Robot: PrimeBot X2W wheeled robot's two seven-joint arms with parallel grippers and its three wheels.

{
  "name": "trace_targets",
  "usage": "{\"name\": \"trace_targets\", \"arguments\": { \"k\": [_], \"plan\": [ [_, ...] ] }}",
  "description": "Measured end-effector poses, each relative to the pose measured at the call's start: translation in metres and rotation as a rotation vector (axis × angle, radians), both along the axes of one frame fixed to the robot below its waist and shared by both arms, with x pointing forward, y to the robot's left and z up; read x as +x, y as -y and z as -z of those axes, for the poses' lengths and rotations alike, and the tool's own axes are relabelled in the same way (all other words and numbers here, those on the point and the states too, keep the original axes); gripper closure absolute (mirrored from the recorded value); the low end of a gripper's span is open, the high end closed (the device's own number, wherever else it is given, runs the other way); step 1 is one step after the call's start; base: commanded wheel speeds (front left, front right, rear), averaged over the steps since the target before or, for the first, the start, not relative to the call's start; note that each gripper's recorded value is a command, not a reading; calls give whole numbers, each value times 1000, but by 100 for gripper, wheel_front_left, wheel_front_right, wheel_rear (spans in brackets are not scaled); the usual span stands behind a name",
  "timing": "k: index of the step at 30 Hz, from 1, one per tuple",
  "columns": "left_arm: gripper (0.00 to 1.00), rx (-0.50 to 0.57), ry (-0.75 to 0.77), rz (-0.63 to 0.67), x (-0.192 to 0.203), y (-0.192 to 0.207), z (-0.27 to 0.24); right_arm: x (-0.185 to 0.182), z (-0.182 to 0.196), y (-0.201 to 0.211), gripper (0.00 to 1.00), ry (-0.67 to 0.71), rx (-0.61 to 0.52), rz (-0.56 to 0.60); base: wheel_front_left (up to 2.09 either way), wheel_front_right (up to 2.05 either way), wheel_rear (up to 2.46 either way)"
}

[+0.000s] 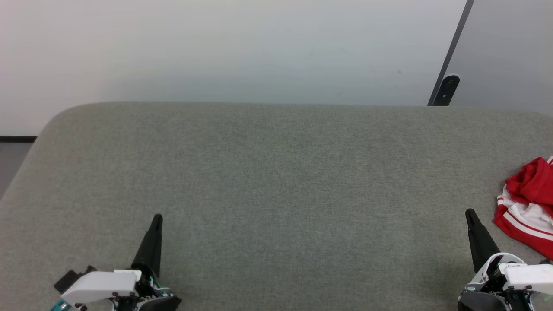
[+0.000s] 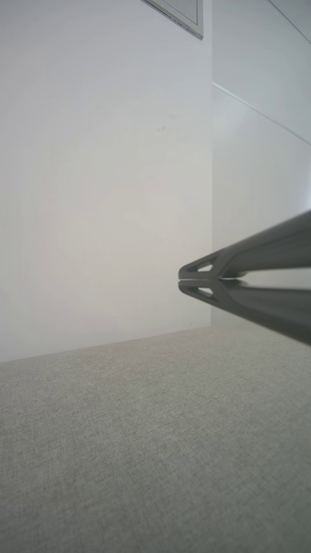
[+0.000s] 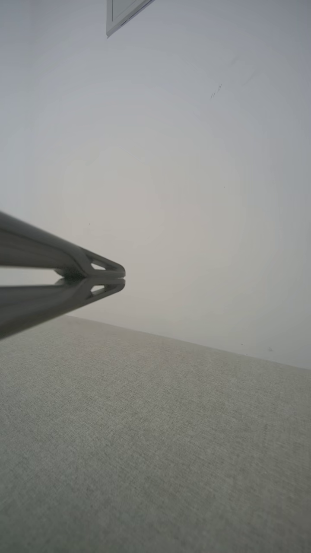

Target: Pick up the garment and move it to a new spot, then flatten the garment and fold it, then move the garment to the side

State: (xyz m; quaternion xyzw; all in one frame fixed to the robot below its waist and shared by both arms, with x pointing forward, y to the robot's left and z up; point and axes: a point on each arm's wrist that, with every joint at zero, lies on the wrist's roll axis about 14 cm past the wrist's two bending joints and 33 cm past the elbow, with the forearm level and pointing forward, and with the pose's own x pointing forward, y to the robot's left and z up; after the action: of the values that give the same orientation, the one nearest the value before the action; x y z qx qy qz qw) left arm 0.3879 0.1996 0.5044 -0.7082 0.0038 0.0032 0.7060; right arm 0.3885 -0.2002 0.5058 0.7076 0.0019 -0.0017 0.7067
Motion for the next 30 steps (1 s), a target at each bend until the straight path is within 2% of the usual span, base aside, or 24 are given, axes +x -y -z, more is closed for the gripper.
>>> {"name": "trace_targets", "arguments": {
  "k": [30],
  "plan": [
    [100,0,0,0,0,0,0,0,0,0,100,0,0,0,0,0,0]
  ]
}}
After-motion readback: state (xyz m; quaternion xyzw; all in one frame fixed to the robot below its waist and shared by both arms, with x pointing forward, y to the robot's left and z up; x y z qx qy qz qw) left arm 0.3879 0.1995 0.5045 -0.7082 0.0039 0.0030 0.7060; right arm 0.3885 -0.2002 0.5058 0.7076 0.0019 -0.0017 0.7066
